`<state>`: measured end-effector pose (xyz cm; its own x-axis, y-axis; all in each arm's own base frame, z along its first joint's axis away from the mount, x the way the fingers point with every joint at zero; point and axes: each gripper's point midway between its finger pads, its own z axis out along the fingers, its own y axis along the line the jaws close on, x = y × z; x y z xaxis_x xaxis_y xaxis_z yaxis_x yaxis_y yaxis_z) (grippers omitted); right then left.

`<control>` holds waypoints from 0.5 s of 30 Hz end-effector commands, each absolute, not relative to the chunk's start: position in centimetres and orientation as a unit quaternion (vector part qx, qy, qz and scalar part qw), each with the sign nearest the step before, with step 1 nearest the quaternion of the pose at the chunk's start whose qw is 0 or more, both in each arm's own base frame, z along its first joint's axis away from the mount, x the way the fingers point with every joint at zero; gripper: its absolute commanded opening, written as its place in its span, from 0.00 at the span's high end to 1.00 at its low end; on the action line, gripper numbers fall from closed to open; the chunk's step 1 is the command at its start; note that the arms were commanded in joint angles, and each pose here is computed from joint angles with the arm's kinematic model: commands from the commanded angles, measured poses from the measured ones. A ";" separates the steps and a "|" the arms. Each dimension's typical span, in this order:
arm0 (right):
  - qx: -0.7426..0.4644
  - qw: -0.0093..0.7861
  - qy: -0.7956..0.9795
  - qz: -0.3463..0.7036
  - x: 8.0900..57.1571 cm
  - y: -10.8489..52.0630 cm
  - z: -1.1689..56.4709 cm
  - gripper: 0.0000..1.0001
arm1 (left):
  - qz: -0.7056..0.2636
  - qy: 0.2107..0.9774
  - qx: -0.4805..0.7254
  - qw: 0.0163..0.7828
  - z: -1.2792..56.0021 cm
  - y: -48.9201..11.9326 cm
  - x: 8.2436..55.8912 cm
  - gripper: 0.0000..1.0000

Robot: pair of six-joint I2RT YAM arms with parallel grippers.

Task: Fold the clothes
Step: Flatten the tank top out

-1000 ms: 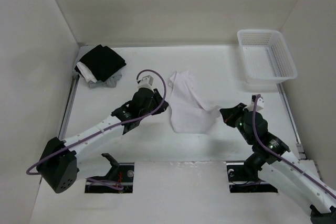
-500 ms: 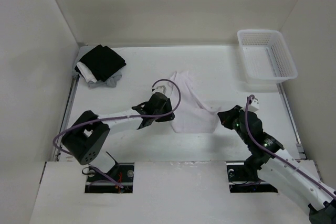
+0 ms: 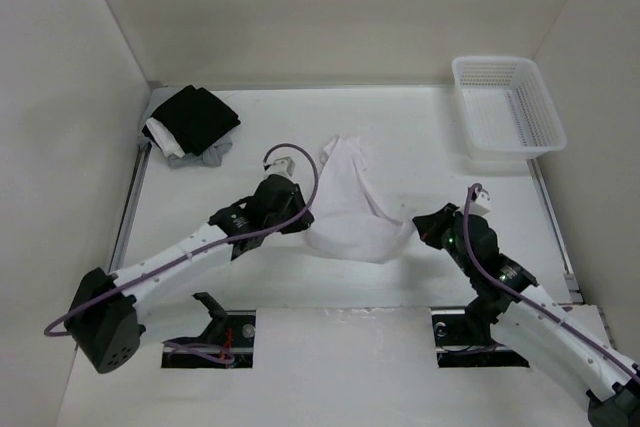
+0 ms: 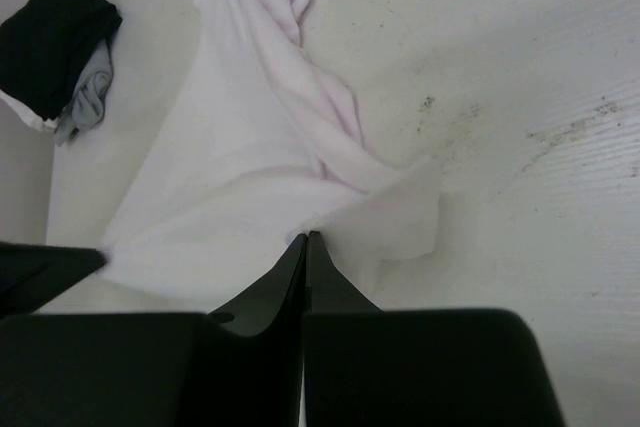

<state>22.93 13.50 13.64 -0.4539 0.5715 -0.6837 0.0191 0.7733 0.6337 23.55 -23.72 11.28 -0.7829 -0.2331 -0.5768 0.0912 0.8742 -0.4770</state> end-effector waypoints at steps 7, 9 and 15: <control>0.185 0.492 0.801 0.285 23.7 13.8 13.4 1.00 | -0.194 0.931 -0.095 0.294 8.2 -19.6 24.2 0.73; 0.185 0.494 0.800 0.284 23.7 13.8 13.5 1.00 | -0.200 0.928 -0.096 0.298 7.6 -19.7 24.5 0.75; 0.187 0.492 0.803 0.281 23.6 13.7 13.1 1.00 | -0.203 0.934 -0.079 0.284 5.7 -18.2 21.2 0.79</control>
